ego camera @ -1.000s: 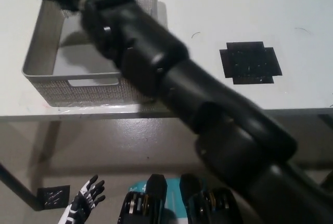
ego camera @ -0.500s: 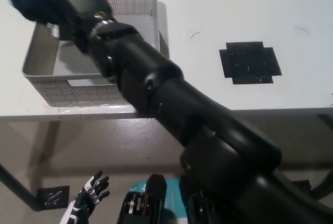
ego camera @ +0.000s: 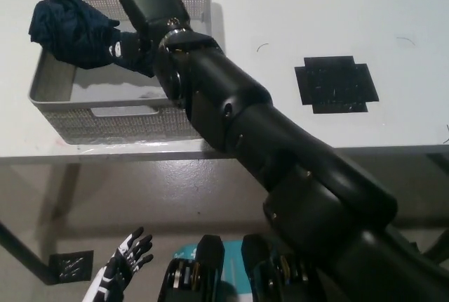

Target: Use the right hand to pick up a umbrella on the right side and place it into a container on the lft side

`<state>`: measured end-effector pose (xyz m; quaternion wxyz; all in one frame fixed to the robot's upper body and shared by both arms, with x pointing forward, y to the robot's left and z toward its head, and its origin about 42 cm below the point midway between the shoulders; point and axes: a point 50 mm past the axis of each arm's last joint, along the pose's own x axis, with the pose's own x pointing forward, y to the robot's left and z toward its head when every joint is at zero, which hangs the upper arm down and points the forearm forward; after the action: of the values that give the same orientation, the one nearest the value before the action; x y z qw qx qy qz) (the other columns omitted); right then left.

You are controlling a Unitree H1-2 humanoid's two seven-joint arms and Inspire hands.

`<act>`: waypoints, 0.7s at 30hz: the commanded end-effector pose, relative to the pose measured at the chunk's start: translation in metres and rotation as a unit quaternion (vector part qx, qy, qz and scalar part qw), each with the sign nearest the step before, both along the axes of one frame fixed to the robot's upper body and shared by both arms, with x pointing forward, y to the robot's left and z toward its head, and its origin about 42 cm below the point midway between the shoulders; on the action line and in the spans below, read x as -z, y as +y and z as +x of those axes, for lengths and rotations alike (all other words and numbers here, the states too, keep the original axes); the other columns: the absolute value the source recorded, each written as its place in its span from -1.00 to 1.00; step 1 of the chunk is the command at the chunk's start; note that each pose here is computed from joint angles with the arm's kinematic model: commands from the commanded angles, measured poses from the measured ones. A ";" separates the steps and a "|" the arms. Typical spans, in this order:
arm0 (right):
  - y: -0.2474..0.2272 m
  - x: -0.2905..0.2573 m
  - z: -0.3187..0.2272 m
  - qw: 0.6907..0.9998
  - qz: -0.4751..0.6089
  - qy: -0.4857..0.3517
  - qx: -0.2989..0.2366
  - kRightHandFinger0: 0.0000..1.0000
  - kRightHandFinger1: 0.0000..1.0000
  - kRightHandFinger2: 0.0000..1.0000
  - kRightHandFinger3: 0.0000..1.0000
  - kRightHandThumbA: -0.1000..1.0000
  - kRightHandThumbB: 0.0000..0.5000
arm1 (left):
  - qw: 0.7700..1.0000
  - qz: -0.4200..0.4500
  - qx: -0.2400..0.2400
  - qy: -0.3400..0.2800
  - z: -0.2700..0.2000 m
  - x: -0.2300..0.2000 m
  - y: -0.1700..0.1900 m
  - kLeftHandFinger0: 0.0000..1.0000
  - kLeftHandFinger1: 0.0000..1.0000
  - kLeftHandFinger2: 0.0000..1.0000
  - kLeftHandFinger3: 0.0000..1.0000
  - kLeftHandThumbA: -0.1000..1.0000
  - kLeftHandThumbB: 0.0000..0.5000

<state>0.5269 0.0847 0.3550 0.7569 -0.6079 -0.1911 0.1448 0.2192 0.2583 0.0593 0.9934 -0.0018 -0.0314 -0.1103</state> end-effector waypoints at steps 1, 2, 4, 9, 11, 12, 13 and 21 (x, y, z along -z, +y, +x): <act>-0.007 -0.058 0.008 0.998 0.040 -0.037 -0.014 1.00 1.00 1.00 1.00 0.97 0.69 | 1.000 0.004 0.016 -0.022 0.005 -0.010 0.002 1.00 1.00 1.00 1.00 1.00 0.14; -0.012 -0.065 0.010 0.997 0.062 -0.034 -0.021 1.00 1.00 1.00 1.00 0.97 0.69 | 1.000 0.003 0.016 -0.020 0.005 -0.010 0.002 1.00 1.00 1.00 1.00 1.00 0.17; -0.030 -0.087 0.013 0.989 0.136 -0.035 -0.047 1.00 1.00 1.00 1.00 1.00 0.66 | 1.000 0.007 0.014 -0.018 0.005 -0.010 0.004 1.00 1.00 1.00 1.00 1.00 0.22; -0.097 -0.126 -0.024 0.946 0.291 -0.059 -0.128 1.00 1.00 1.00 1.00 1.00 0.52 | 1.000 0.003 0.012 -0.011 0.002 -0.012 0.007 1.00 1.00 1.00 1.00 1.00 0.19; -0.140 -0.132 -0.059 0.917 0.350 -0.090 -0.169 1.00 1.00 1.00 1.00 1.00 0.50 | 1.000 -0.001 0.011 -0.004 0.002 -0.011 0.009 1.00 1.00 1.00 1.00 1.00 0.10; -0.154 -0.131 -0.071 0.906 0.371 -0.093 -0.181 1.00 1.00 1.00 1.00 1.00 0.50 | 1.000 -0.001 0.009 -0.003 0.001 -0.010 0.011 1.00 1.00 1.00 1.00 1.00 0.10; -0.162 -0.129 -0.081 0.896 0.391 -0.088 -0.190 1.00 1.00 1.00 1.00 1.00 0.50 | 1.000 -0.001 0.006 -0.003 0.000 -0.010 0.014 1.00 1.00 1.00 1.00 1.00 0.09; -0.257 -0.041 -0.227 0.747 0.589 -0.008 -0.308 1.00 1.00 1.00 1.00 1.00 0.62 | 1.000 0.021 -0.013 -0.009 -0.001 0.000 0.022 1.00 1.00 1.00 1.00 1.00 -0.01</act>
<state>0.5104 -0.0105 0.3144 0.8965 -0.3734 -0.1952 0.1372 0.2190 0.2570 0.0536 0.9935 -0.0037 -0.0172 -0.1126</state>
